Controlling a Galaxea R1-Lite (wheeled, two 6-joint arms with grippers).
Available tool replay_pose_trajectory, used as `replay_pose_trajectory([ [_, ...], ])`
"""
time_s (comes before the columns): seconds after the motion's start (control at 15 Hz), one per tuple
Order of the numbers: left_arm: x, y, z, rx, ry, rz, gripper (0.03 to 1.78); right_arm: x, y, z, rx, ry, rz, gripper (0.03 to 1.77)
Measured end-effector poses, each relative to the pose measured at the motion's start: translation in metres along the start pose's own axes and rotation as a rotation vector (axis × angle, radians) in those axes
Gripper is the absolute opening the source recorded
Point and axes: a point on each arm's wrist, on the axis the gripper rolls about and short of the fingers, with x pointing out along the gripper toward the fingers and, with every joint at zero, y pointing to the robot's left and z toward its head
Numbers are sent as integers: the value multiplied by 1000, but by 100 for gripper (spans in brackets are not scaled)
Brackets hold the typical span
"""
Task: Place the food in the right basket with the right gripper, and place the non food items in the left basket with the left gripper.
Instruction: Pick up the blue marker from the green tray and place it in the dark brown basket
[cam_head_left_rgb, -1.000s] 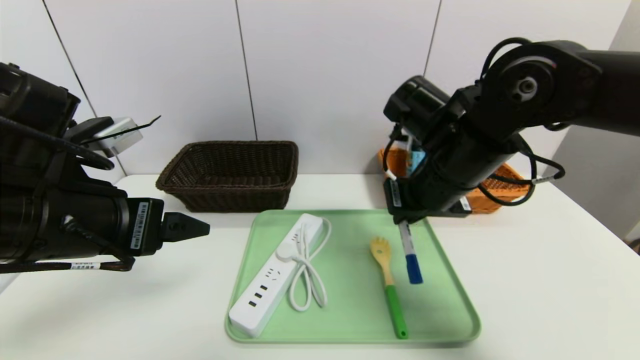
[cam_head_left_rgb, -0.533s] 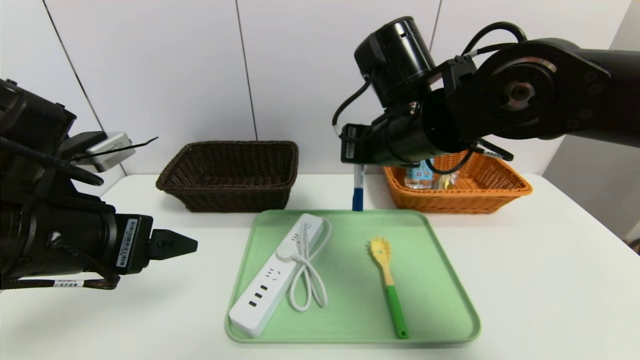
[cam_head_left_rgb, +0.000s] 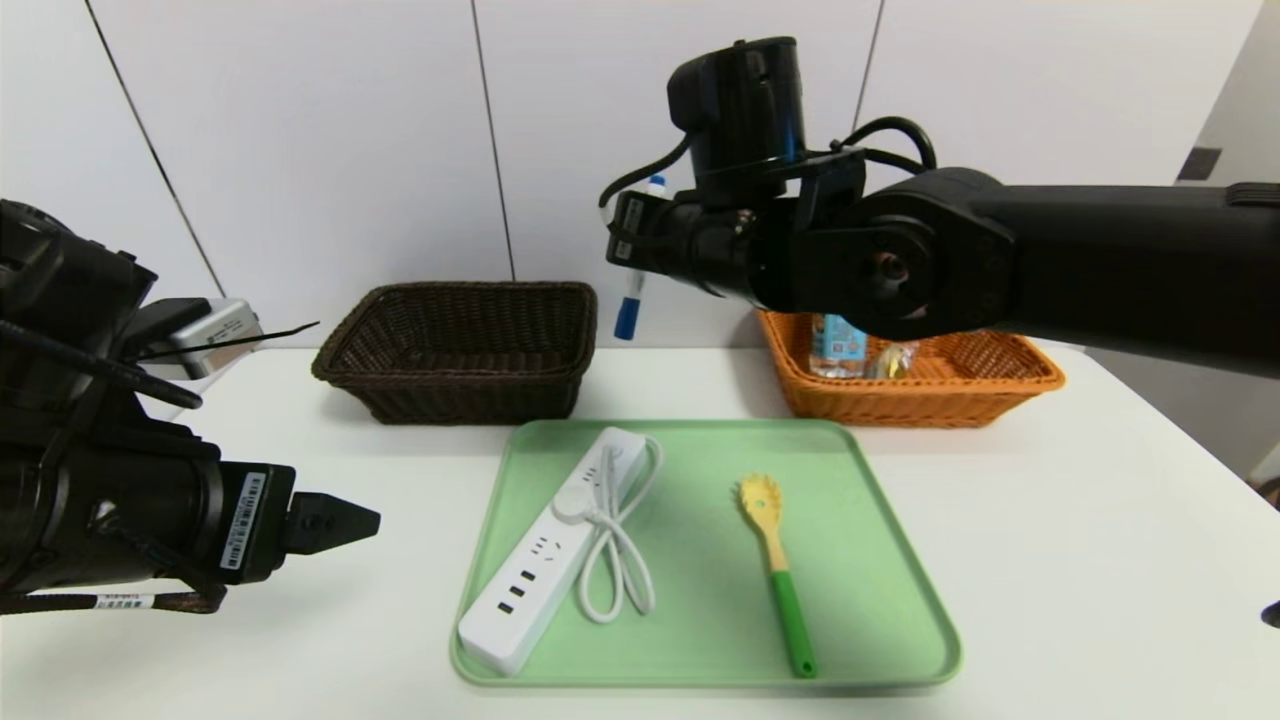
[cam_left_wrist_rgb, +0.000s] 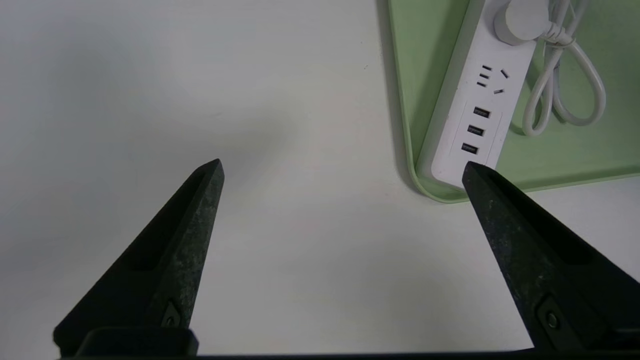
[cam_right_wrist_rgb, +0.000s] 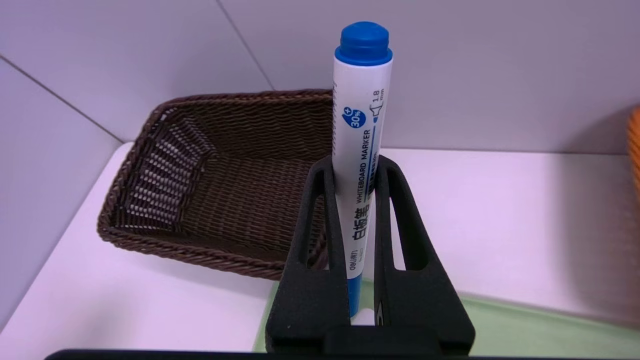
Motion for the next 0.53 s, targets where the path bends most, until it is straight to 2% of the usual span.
replay_pose_trajectory([
  [0.33, 2, 1, -1, -5, 6, 13, 169, 25, 18, -16, -36, -141, 91, 19],
  [0.53, 6, 1, 0, -7, 15, 21, 169, 38, 29, -33, -111, -211, 125, 19],
])
